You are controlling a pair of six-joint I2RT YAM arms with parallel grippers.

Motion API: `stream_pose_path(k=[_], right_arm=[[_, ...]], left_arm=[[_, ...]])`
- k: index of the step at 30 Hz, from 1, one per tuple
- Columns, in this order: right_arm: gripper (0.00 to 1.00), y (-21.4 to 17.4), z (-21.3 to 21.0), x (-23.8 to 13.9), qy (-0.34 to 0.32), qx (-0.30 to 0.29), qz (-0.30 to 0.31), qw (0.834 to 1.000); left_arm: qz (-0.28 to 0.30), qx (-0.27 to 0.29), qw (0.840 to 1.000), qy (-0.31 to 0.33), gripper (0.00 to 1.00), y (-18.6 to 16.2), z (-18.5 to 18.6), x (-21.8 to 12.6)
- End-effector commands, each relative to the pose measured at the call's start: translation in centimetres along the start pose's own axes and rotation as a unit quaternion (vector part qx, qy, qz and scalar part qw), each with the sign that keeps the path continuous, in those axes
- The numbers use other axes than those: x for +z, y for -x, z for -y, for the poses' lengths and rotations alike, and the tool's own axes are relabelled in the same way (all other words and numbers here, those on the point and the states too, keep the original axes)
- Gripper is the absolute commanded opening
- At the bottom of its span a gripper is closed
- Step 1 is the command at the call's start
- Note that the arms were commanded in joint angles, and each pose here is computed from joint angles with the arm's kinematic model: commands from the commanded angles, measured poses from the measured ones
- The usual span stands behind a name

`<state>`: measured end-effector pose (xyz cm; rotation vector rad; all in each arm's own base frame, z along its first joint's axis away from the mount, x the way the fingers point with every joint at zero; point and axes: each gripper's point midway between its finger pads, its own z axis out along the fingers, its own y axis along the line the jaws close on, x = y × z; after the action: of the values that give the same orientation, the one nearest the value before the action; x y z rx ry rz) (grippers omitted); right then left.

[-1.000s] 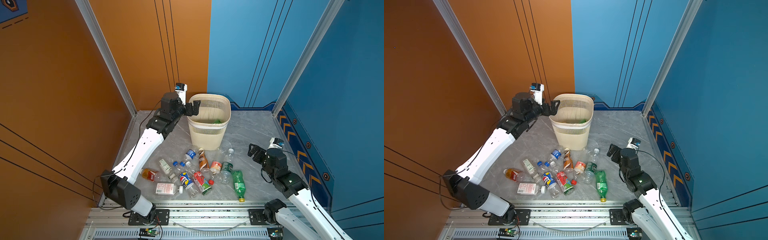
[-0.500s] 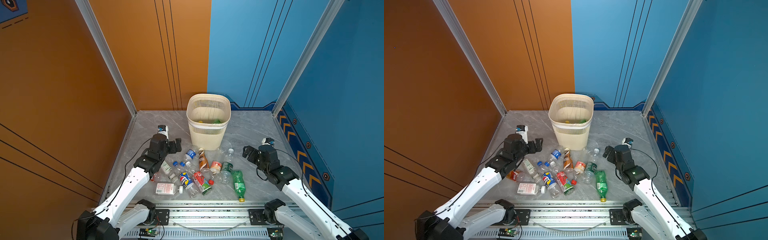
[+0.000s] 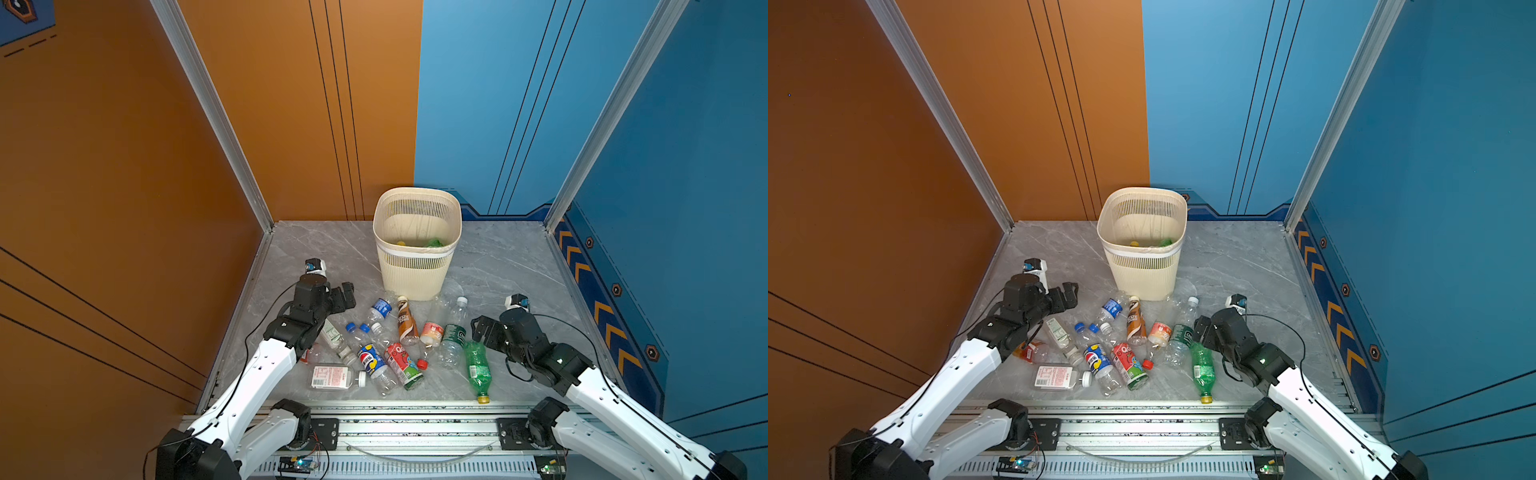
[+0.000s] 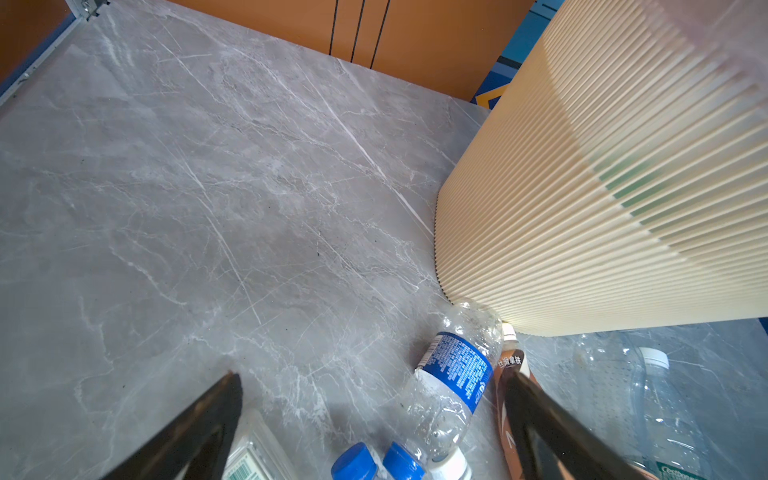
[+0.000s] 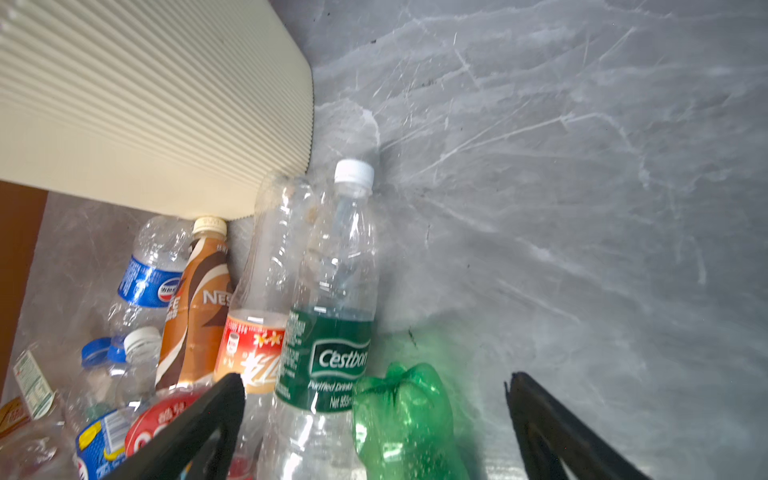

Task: Put the plastic bottles in the bin
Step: 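Withdraw the left gripper while the right gripper lowers onto another green soda bottle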

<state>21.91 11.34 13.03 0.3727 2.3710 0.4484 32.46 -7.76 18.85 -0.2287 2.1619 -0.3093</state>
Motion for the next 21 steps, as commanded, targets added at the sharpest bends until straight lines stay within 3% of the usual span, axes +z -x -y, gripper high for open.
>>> stream_pose_path(k=[1, 7, 15, 21], right_arm=[[1.0, -4.0, 2.3, -0.2, -0.032, 0.017, -0.043, 0.998], [1.0, -6.9, 2.8, 0.1, -0.051, -0.008, -0.061, 0.997], [1.0, -7.0, 1.6, 2.0, -0.068, -0.044, -0.059, 0.995], [0.9, -7.7, 1.6, 3.5, -0.084, -0.051, -0.066, 0.993]], left_arm=[[0.002, -0.008, 1.0, -0.013, 0.99, 0.6, 0.5, 0.3], [0.005, -0.018, 1.0, -0.022, 0.99, 0.7, 0.8, 0.7], [0.006, -0.019, 1.0, -0.02, 0.99, 0.9, 0.6, 0.4], [0.013, -0.022, 1.0, -0.019, 1.0, 1.2, 0.2, 0.0]])
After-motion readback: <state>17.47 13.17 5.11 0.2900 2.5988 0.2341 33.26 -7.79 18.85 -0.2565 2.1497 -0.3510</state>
